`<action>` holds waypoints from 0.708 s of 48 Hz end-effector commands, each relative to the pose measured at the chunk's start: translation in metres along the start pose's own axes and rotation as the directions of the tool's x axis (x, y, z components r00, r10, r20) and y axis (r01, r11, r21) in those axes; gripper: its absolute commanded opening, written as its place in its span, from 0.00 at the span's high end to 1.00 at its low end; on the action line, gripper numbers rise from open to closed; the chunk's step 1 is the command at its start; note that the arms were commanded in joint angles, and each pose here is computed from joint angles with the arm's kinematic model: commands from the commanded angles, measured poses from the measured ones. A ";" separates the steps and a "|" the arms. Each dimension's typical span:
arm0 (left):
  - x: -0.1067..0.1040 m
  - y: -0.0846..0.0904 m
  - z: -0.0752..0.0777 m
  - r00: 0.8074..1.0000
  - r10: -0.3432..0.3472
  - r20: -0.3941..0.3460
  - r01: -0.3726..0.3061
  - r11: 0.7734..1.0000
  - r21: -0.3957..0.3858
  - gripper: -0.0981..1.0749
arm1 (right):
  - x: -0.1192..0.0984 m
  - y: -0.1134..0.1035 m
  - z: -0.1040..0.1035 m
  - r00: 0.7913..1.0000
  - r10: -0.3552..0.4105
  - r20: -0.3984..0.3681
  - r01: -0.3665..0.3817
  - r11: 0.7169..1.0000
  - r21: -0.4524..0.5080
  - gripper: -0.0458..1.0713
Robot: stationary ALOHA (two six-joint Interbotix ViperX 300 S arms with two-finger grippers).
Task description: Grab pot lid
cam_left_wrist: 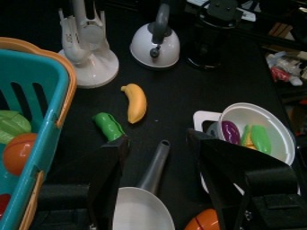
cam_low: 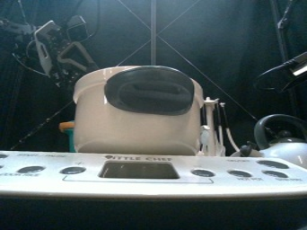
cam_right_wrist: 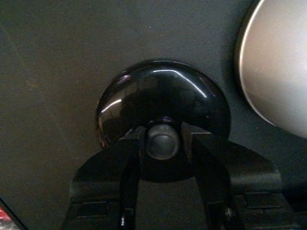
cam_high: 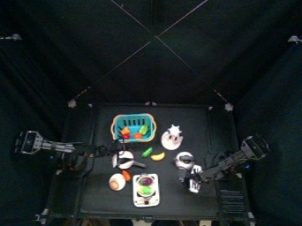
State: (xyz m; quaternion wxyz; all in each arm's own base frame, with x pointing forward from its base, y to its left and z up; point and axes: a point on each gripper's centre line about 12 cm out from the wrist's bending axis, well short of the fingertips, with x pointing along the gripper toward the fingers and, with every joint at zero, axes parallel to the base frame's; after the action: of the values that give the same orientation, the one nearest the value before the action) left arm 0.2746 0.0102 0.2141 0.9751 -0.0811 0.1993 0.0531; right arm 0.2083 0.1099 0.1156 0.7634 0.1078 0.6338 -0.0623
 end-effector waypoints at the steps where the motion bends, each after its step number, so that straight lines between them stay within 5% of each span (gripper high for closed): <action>1: 0.000 0.000 0.006 1.000 0.001 0.023 -0.001 1.000 -0.003 0.15 | -0.005 0.005 0.005 1.000 0.012 0.024 -0.012 1.000 -0.016 0.44; 10: -0.004 0.003 0.003 1.000 0.010 0.024 -0.009 1.000 -0.007 0.15 | -0.027 0.010 0.032 0.991 0.017 0.133 -0.008 0.997 -0.073 0.44; 19: -0.008 0.005 -0.002 1.000 0.012 0.017 -0.012 1.000 -0.008 0.15 | -0.055 0.008 0.072 0.961 0.011 0.276 0.013 0.996 -0.085 0.44; 34: -0.010 0.007 -0.010 1.000 0.018 0.002 -0.018 1.000 -0.009 0.15 | -0.114 0.013 0.149 0.864 0.076 0.498 -0.079 0.997 -0.015 0.45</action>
State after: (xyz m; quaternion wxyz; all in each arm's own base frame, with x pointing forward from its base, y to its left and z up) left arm 0.2588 0.0132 0.2022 0.9721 -0.0834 0.2107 0.0602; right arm 0.3171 0.0815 0.2266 0.8874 0.0924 0.4470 -0.0650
